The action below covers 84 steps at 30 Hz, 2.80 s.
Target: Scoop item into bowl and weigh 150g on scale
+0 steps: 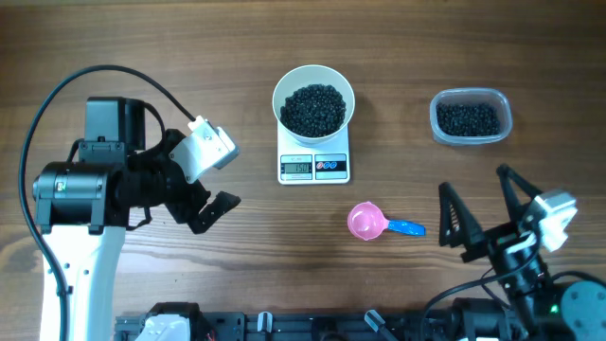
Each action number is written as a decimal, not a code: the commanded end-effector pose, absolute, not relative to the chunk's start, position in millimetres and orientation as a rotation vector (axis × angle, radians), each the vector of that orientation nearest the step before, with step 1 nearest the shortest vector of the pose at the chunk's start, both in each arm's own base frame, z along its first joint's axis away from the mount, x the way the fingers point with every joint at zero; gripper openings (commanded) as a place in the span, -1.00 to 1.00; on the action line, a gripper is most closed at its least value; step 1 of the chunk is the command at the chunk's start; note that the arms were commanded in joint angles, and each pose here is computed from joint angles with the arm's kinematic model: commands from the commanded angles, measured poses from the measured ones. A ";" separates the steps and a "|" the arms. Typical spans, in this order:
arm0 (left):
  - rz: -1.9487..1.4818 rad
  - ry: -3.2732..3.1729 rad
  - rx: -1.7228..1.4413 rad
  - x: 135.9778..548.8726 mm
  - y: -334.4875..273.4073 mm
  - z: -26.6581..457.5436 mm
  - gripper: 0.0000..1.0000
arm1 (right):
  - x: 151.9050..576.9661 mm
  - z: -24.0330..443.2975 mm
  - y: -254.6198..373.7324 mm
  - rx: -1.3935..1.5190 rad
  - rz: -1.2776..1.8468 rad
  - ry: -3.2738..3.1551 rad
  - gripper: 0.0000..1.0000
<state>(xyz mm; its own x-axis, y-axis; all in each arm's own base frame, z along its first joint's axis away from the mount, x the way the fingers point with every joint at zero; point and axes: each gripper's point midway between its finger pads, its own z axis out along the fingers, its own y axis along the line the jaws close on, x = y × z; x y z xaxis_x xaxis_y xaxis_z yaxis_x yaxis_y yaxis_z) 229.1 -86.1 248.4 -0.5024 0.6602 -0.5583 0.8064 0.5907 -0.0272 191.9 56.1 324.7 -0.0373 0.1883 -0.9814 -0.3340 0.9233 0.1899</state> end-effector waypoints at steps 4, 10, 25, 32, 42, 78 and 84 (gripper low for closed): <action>-0.379 2.293 1.171 229.3 -85.5 254.7 1.00 | 191.7 291.7 55.1 -0.258 0.263 1.466 0.99; -0.379 2.293 1.171 229.3 -85.5 254.7 1.00 | 209.5 267.1 51.9 -0.324 0.157 1.436 0.99; -0.379 2.293 1.171 229.3 -85.5 254.7 1.00 | 236.0 186.6 53.9 -0.341 0.170 1.510 0.99; -0.379 2.293 1.171 229.3 -85.5 254.7 1.00 | 233.2 182.9 69.6 -0.392 0.222 1.493 0.99; -0.379 2.293 1.171 229.3 -85.5 254.7 1.00 | 232.3 182.6 72.9 -0.402 0.233 1.491 1.00; -0.300 1.973 0.393 231.2 -56.7 219.2 1.00 | 232.3 182.6 72.9 -0.402 0.233 1.492 1.00; -0.333 1.837 0.251 226.9 -52.1 196.3 1.00 | 232.3 182.6 72.9 -0.402 0.233 1.491 1.00</action>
<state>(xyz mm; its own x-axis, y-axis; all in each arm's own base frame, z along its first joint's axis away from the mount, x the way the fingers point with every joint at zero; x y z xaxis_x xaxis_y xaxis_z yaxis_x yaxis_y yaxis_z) 227.5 -55.7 201.7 -0.3021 0.1432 -0.9425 0.3957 0.9183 0.0127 232.7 72.9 180.1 0.0585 -0.0899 -0.9942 -0.3965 0.9119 -0.1058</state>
